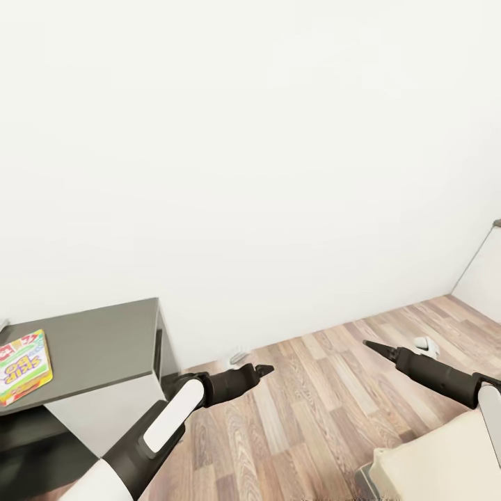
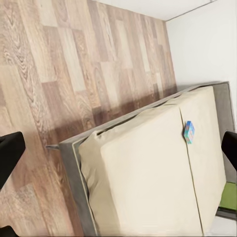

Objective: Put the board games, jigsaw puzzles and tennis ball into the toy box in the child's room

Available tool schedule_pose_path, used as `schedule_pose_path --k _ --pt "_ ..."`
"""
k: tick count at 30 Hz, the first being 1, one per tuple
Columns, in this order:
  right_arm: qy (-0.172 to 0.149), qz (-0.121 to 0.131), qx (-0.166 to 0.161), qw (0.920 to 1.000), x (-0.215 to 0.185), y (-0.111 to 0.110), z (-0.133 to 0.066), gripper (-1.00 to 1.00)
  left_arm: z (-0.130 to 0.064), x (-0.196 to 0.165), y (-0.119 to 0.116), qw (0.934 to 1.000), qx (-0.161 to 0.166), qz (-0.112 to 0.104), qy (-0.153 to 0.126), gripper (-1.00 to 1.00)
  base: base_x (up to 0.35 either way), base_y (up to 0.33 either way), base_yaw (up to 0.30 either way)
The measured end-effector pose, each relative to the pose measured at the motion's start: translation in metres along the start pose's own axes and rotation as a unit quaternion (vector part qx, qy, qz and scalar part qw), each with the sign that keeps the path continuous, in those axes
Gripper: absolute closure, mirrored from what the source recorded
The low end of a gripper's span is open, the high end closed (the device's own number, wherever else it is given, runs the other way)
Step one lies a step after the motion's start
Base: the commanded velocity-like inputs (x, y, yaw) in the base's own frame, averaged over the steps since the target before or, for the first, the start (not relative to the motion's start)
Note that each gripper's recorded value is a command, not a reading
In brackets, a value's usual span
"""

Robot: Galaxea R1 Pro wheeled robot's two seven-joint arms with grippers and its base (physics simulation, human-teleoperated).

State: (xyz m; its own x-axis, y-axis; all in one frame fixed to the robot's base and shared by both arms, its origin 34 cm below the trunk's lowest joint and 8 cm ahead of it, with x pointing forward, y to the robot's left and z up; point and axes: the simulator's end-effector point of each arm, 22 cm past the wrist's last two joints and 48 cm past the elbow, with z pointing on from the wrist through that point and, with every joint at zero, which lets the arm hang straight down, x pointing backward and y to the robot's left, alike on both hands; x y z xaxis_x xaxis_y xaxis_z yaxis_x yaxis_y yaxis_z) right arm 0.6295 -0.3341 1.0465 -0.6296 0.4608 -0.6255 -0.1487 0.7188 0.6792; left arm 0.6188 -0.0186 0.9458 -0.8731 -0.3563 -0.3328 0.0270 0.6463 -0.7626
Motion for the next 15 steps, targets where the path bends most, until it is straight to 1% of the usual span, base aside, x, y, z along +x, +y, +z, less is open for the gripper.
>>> schedule_pose_path --k 15 --pt "0.000 0.000 0.000 1.0000 -0.0001 0.0000 -0.0001 -1.00 -0.0002 -0.0001 0.0000 1.0000 0.000 0.000 0.000 -1.00 0.001 0.002 -0.279"
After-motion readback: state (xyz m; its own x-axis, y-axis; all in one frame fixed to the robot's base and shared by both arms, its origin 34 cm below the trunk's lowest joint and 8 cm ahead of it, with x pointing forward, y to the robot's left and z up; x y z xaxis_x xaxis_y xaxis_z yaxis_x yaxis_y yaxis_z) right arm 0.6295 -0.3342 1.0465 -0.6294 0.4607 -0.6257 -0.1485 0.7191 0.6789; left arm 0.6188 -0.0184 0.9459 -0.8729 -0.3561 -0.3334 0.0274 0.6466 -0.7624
